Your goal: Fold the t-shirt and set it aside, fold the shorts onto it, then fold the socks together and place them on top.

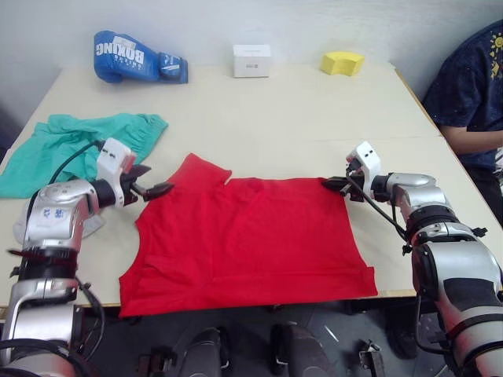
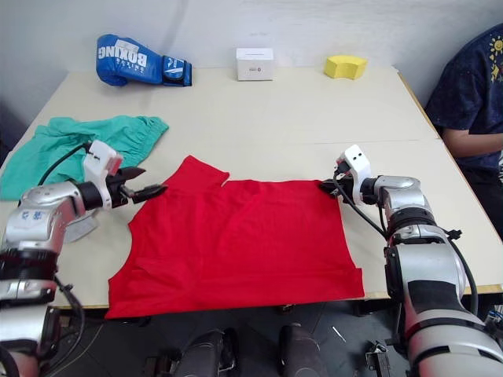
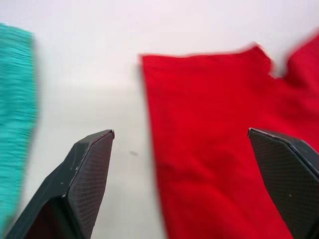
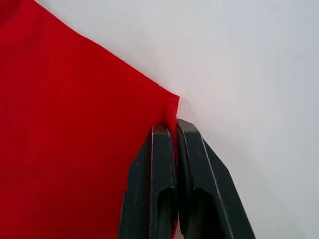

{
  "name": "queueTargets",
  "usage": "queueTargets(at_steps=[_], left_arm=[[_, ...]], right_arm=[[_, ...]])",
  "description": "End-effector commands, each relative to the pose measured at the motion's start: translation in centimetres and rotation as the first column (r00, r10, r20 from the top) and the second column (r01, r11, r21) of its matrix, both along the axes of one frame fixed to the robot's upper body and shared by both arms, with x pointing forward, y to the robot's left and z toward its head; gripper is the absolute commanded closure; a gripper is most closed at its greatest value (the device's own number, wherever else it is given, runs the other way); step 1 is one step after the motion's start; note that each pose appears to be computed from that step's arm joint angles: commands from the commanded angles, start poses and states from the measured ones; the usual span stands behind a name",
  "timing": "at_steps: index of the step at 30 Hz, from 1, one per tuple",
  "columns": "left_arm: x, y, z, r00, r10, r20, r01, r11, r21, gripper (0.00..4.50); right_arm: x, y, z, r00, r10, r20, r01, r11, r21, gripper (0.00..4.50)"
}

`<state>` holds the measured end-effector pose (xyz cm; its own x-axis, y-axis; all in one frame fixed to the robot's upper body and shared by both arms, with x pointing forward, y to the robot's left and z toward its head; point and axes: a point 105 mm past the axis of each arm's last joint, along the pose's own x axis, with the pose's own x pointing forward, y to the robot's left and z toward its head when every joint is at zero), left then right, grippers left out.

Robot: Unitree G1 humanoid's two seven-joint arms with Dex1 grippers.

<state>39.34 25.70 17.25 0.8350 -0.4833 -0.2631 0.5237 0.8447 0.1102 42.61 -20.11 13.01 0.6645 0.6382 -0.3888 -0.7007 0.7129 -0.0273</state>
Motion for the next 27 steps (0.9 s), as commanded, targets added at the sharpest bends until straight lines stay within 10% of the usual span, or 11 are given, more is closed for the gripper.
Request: queueTargets(at_steps=[1,15,27], left_arm=[[2.1,0.9,0.4,0.996,0.084,-0.015,-0.085,0.996,-0.040,0.00],[4.5,-2.1,-3.6,0.973,0.080,-0.217,-0.061,0.994,0.091,0.00],[4.5,-3.4,-4.0,0.974,0.037,-0.224,-0.042,0.999,-0.014,3.30]], right_arm=[[0.1,0.3,1.3,0.997,0.047,0.067,-0.046,0.999,-0.021,4.47],[-0.6,0.1,0.8,0.990,0.090,0.108,-0.088,0.996,-0.020,4.47],[-1.1,-0.9,0.4,0.991,0.079,0.112,-0.077,0.997,-0.022,4.50]])
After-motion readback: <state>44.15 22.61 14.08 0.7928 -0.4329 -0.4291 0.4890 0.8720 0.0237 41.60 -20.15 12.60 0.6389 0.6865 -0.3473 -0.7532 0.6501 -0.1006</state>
